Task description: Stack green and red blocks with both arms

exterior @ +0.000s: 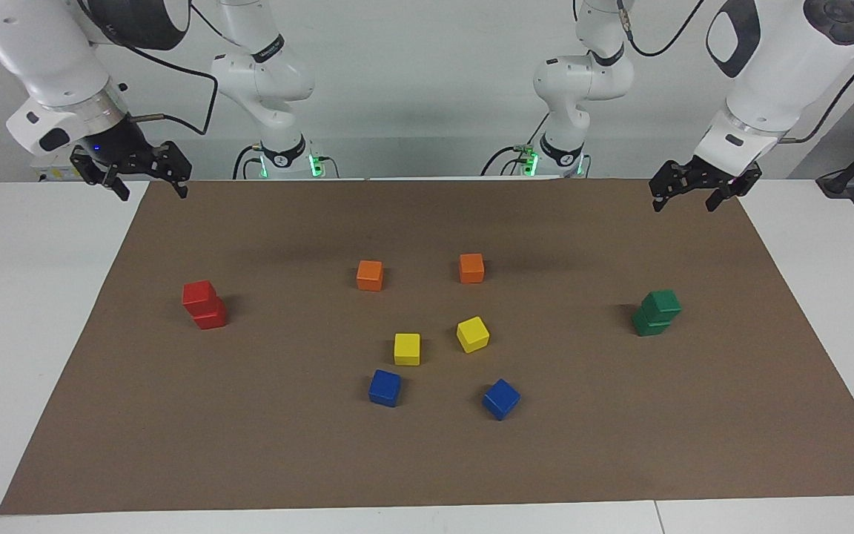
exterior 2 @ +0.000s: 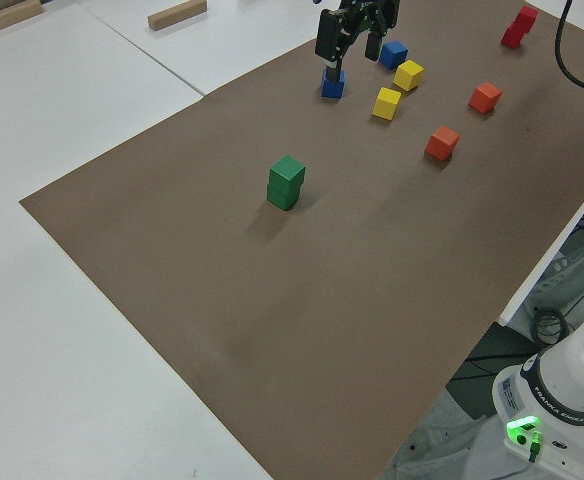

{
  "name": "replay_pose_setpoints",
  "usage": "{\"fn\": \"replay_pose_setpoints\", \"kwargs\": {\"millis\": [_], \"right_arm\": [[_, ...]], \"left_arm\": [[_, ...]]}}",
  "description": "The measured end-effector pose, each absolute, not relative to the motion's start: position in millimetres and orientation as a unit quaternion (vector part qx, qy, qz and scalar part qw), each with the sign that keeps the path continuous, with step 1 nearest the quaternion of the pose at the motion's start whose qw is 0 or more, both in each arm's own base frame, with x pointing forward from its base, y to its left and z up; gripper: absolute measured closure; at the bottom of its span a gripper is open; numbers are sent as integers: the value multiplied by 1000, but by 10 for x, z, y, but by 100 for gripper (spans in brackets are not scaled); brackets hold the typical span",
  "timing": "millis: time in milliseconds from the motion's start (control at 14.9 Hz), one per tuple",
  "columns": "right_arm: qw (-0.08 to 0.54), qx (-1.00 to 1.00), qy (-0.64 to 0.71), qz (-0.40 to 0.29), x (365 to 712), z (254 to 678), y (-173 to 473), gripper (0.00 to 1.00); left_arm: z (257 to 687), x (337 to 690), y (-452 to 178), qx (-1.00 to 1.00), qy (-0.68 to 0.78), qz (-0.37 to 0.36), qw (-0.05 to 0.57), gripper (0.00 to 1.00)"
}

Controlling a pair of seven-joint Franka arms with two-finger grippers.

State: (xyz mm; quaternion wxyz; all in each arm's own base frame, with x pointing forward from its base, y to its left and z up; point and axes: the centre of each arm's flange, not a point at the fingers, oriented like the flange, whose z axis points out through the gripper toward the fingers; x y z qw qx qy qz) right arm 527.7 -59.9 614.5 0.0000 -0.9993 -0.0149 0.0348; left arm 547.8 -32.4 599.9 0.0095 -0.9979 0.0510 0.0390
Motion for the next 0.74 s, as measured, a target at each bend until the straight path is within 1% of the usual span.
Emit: {"fn": "replay_pose_setpoints", "kwargs": {"millis": [269,739], "right_arm": [[-7,-1000,-15,20,5311,6166,-614,0],[-10,-1000,-15,18,5317,6170,-616,0]], "left_arm": [[5999,5478,-324,-998,51,39,10,0],[5999,5478,-324,-998,51,39,10,0]]}}
